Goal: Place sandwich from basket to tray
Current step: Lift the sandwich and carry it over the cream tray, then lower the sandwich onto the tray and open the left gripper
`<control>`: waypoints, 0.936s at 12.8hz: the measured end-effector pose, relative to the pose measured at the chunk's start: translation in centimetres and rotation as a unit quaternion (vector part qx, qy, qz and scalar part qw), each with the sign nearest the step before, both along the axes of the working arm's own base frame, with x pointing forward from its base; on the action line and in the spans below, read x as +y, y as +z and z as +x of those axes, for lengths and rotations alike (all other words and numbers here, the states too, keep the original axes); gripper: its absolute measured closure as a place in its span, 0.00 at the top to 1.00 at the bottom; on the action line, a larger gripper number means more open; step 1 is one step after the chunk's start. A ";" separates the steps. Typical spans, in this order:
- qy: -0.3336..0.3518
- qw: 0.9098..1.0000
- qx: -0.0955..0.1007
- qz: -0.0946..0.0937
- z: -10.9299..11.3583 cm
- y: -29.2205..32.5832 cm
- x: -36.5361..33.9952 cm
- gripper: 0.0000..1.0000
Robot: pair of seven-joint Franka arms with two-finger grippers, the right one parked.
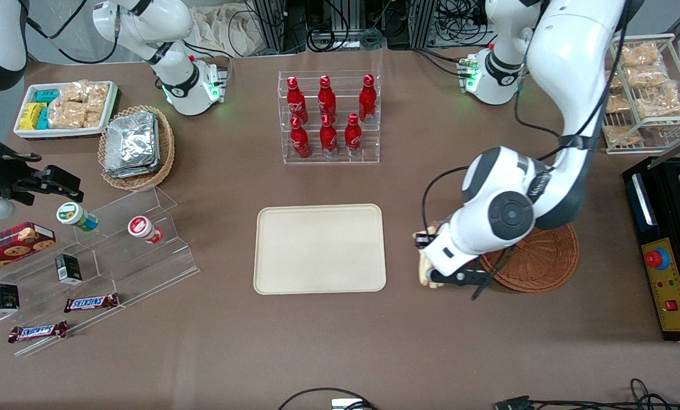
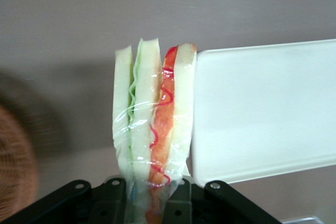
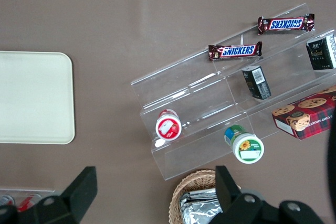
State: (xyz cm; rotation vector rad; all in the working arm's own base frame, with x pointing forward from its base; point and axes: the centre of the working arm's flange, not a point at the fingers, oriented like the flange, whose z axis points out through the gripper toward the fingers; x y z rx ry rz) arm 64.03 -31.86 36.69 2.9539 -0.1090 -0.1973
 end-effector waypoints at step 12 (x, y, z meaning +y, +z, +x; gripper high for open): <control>0.025 0.997 0.062 -0.028 -4.3 -14.5 -11.0 0.17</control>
